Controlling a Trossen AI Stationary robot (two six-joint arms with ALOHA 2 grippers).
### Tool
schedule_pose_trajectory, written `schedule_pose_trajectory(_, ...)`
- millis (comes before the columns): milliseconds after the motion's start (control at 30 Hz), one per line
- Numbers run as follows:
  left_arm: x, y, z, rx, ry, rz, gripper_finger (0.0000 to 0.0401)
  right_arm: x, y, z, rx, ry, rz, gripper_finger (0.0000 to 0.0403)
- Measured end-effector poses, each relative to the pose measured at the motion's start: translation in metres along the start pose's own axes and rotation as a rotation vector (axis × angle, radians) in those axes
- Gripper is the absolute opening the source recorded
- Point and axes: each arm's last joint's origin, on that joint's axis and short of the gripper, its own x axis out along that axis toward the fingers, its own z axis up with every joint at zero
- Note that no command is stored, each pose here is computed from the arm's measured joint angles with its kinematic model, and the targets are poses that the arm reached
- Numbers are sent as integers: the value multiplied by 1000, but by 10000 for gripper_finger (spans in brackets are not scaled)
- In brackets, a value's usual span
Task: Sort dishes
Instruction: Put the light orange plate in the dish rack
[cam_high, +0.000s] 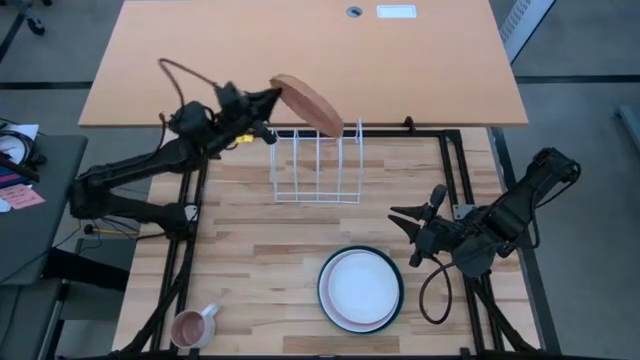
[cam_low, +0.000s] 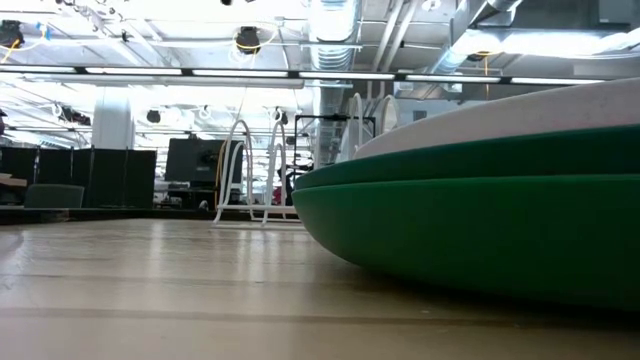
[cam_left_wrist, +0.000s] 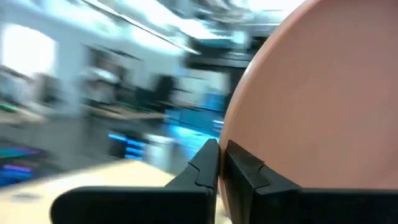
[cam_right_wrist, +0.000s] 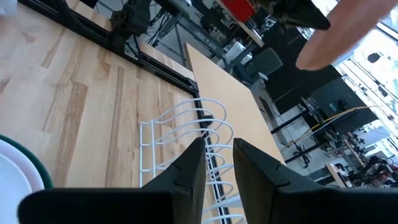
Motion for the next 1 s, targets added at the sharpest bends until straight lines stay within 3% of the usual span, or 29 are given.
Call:
schedule_pose_trajectory(200,-20,-22,3,272,97,279,8,0,1,-4,-25,23,4,87)
schedule_pose_trajectory(333,-28,-36,1,349,162,403,8,4,-1,-7,-9,44,-11,87)
schedule_pose_trajectory(433,-33,-45,-1,322,179,398,8,12,-8,-4,55,51,-66,87)
schedule_pose_trajectory(533,-37,-56,-5,296,191,363,8,25,-17,4,194,24,-135,87)
schedule_pose_trajectory(633,-38,-68,-11,284,204,321,8,36,-21,9,244,-34,-143,87)
schedule_pose_trajectory(800,-38,-85,-28,350,260,349,8,55,-14,23,205,-137,-131,106)
schedule_pose_trajectory(1000,-41,-101,-42,441,315,407,8,82,6,38,45,-148,-269,180)
